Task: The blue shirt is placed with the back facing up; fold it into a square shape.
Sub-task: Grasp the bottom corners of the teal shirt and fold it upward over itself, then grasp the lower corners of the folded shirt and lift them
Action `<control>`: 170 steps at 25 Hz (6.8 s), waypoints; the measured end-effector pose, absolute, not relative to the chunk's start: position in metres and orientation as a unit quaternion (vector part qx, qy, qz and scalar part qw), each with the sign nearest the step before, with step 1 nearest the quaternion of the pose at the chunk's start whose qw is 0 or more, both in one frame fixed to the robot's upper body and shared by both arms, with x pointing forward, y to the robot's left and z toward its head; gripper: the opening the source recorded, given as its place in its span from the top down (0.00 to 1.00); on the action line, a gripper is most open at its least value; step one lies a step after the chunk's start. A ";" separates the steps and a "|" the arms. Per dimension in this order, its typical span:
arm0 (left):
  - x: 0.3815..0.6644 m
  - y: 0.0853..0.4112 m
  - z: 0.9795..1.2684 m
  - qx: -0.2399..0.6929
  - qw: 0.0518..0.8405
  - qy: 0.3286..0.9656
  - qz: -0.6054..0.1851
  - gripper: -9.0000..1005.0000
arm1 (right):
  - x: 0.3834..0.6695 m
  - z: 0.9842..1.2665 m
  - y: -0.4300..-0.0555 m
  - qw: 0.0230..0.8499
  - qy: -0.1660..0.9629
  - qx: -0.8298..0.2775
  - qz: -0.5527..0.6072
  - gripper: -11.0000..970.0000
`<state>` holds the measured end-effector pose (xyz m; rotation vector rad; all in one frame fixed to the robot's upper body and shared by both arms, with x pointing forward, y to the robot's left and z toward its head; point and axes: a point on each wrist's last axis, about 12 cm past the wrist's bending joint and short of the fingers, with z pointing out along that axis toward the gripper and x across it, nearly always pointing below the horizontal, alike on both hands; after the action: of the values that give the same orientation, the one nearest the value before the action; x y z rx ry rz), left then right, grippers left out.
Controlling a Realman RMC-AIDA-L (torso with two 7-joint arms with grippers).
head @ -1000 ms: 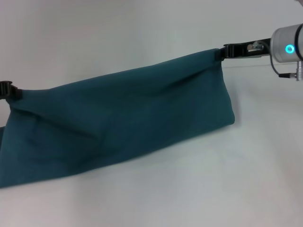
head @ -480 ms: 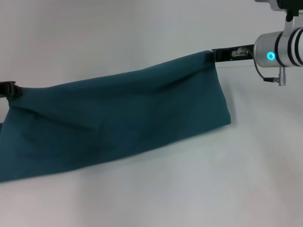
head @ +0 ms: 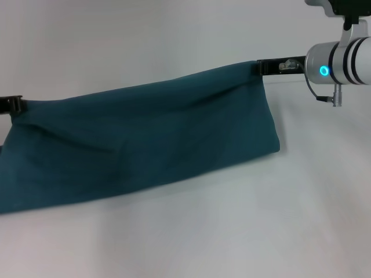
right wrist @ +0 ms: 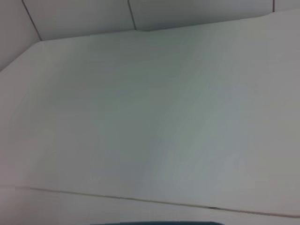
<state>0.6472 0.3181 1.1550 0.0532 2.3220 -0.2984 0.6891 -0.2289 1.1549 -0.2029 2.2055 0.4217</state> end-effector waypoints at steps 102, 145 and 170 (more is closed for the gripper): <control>0.594 0.355 1.112 -0.213 0.171 0.946 -0.173 0.07 | 0.677 1.195 -0.209 0.475 0.834 -0.251 0.123 0.05; 0.616 0.322 1.125 -0.053 0.208 0.967 -0.139 0.88 | 0.643 1.179 -0.238 0.307 0.927 -0.188 0.109 0.05; 0.616 0.315 1.123 -0.010 0.204 0.970 -0.136 0.88 | 0.642 1.102 -0.241 0.288 0.941 -0.073 0.160 0.06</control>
<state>0.6161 0.3148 1.1229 -0.0292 2.7047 -0.3787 0.6425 -0.2415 1.1021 -0.1954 2.5133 0.4285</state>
